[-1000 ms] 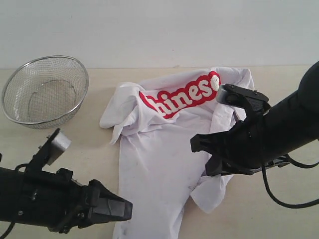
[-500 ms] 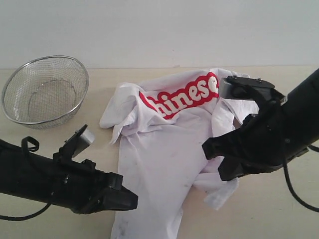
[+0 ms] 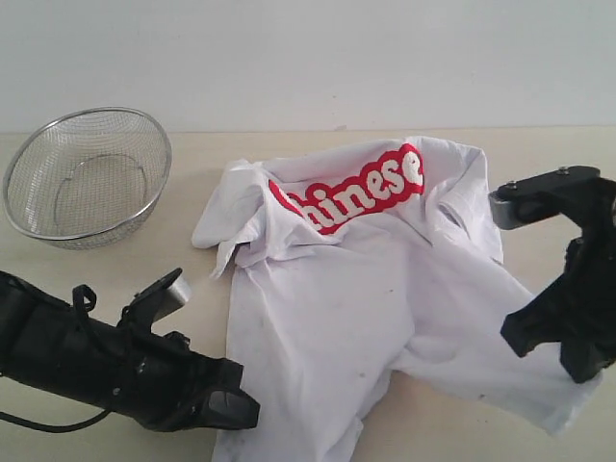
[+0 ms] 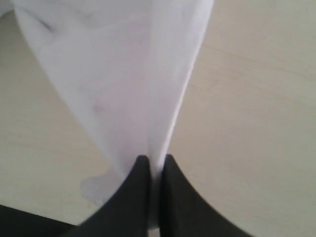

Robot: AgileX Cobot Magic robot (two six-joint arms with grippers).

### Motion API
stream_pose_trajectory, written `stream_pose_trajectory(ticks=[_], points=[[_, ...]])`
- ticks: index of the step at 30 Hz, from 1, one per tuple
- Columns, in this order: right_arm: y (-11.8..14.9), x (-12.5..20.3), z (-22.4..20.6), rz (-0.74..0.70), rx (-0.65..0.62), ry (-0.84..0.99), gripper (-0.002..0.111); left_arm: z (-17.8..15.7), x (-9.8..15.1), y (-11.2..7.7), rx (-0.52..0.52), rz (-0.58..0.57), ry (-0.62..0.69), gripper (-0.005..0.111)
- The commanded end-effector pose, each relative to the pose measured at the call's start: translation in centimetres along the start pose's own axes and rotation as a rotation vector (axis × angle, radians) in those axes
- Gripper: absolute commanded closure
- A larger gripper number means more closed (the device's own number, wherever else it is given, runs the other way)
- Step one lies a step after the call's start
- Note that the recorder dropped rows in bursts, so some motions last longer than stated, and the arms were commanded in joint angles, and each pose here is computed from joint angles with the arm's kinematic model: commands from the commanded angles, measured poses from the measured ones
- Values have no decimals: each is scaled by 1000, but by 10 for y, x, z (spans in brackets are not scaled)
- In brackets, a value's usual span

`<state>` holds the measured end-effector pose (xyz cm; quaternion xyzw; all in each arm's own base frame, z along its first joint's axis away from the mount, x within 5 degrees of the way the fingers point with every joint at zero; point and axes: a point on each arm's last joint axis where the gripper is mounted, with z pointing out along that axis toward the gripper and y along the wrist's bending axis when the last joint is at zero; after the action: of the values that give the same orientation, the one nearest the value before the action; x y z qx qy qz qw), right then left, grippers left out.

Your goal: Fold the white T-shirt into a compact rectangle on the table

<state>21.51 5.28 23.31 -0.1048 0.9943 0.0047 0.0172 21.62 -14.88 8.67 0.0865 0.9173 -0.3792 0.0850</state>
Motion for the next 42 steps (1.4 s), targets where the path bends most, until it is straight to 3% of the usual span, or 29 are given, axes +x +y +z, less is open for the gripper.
stream_pose_trajectory(ticks=[1, 7, 14, 17, 21, 22, 24, 26, 27, 28, 30, 33, 37, 42], points=[[-22, 2, -4, 19, 42, 9, 108, 2, 0, 0, -14, 10, -1, 88], [-48, 1, -1, 62, 156, 22, 108, 1, 0, 0, -14, 15, -2, 88], [-48, -1, 22, 72, 127, 186, 103, 1, -1, 0, -14, 14, -4, 88], [-51, 0, 22, 54, 148, 198, 81, 0, -1, 1, -24, 13, -7, 88], [-55, 2, 21, 65, 201, 225, 37, -5, -1, 2, -77, 29, -12, 88], [-57, 2, 20, 71, 221, 225, 36, -6, -1, 2, -85, 32, -16, 88], [-61, 1, 18, 121, 274, 208, 47, -12, -2, -1, -102, 49, -40, 88], [-59, -3, 12, 133, 248, 161, 64, -18, -3, -6, -102, 68, -66, 88], [-53, -6, 9, 115, 173, 127, 74, -22, -4, -10, -97, 79, -77, 88], [-31, -11, 2, 86, -62, 47, 92, -28, -6, -16, -88, 90, -98, 88], [-1, -16, 1, 17, -355, -91, 108, -33, -6, -23, -53, 86, -105, 88], [7, -11, 25, 44, -342, -119, 108, -33, -5, -33, 39, 75, -98, 88], [6, -2, 59, 61, -293, -76, 108, -30, -8, -31, 31, 53, -122, 88], [-4, -5, 68, 86, -177, -76, 108, -6, -1, -25, -6, 90, -35, 88]])
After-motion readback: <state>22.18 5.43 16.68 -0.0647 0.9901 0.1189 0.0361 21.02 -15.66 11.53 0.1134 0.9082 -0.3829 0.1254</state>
